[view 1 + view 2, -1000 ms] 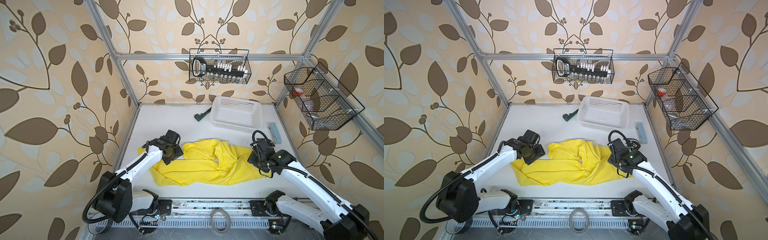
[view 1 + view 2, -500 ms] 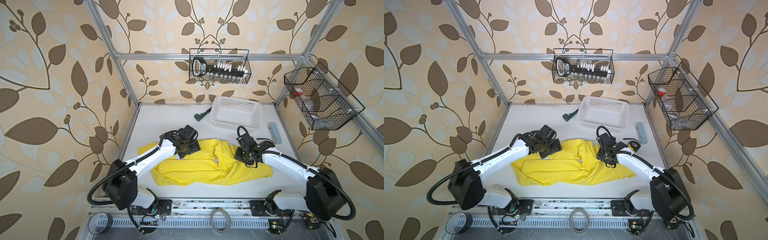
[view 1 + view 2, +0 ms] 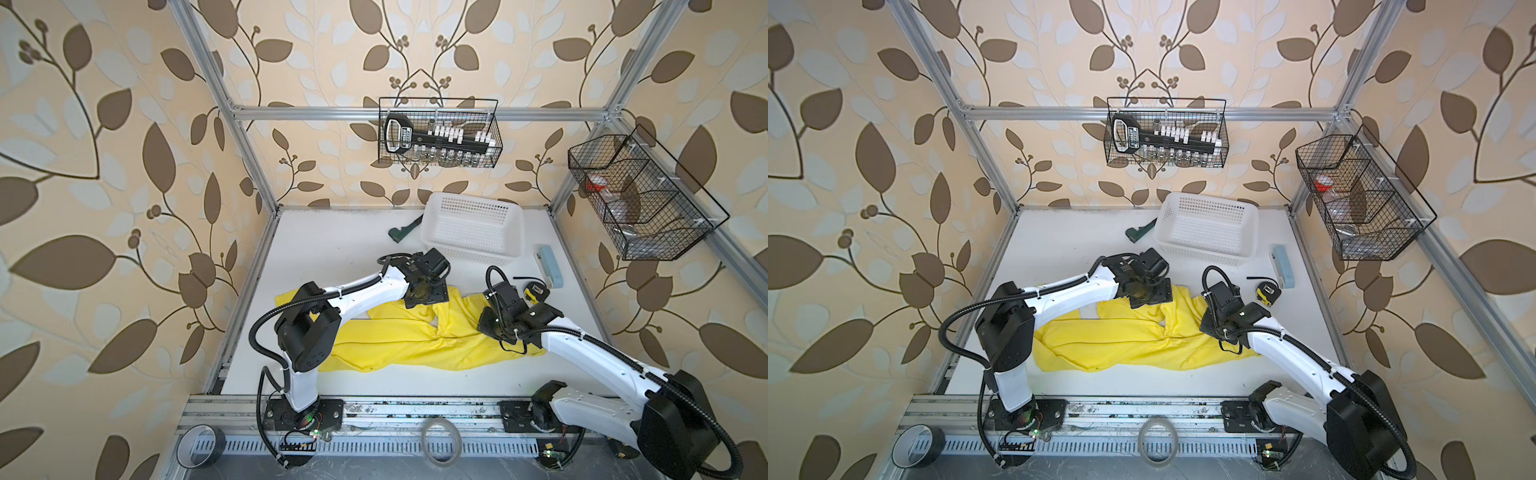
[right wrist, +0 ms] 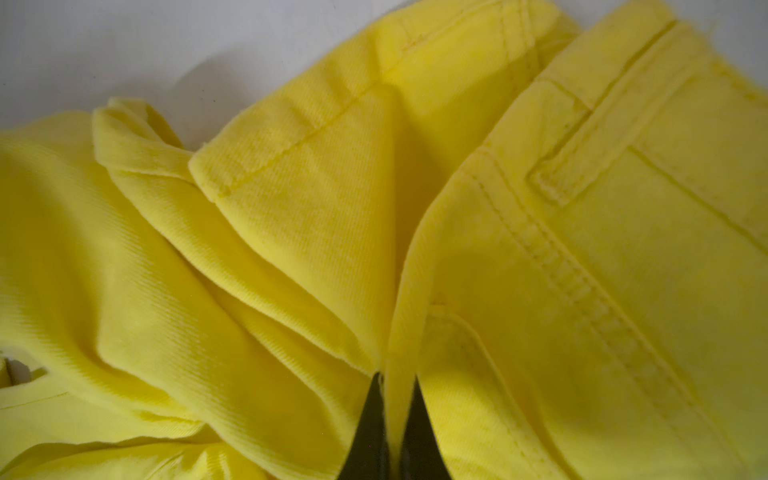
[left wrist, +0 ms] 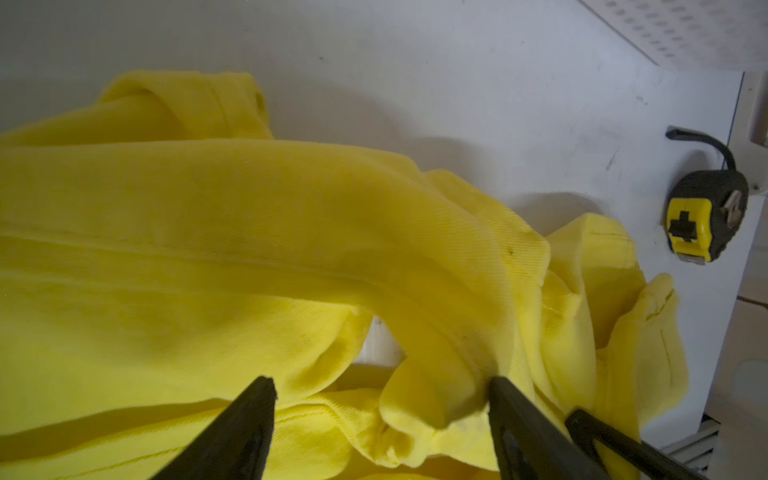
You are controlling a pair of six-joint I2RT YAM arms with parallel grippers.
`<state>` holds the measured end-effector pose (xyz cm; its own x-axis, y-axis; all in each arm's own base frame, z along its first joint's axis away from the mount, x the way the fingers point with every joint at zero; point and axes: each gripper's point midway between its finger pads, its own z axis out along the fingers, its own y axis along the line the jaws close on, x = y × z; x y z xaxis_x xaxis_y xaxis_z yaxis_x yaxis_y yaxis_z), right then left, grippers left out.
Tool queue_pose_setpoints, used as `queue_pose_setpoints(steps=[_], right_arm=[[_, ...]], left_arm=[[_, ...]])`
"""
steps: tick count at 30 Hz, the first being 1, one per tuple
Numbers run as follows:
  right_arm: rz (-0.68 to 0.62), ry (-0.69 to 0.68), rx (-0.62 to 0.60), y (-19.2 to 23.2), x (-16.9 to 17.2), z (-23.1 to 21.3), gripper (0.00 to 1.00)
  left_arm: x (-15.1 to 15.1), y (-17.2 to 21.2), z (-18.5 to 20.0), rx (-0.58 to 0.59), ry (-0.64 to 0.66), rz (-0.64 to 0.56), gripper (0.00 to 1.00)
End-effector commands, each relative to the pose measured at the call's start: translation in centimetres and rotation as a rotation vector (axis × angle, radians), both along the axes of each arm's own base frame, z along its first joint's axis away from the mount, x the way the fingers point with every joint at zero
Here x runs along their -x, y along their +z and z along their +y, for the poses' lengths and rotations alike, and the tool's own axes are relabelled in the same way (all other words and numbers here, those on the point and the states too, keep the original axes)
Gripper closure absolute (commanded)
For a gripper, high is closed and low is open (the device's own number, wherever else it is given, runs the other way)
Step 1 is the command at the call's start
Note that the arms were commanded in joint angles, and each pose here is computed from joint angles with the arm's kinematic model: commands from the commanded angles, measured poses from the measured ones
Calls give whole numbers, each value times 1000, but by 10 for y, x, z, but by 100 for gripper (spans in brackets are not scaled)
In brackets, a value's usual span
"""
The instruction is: Fold and stack the trousers
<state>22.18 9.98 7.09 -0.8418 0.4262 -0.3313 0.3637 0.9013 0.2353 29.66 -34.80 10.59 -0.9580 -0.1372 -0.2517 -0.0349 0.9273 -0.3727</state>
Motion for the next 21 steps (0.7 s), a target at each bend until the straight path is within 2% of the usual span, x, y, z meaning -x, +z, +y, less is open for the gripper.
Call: queue_pose_setpoints(steps=[1,3,6,9,14,21], right_arm=[[52,-31,54,-10,21,-16,97],[46,-36,48,-8,23,-17,97],[33,-36,34,-4,25,-16,95],[32,-40,34,-2,28,-17,94],[25,-51,36,0,33,-21,92],[25,-75,3,-2,38,-18,92]], left_arm=[[3,7,-25,20,-72,-26,24],[3,-4,-28,-12,-85,-14,35],[-1,-12,-26,-37,-77,-23,63],[-9,-6,-25,-40,-69,-61,100],[-32,16,12,-93,24,-136,100],[-54,54,52,-87,138,-230,100]])
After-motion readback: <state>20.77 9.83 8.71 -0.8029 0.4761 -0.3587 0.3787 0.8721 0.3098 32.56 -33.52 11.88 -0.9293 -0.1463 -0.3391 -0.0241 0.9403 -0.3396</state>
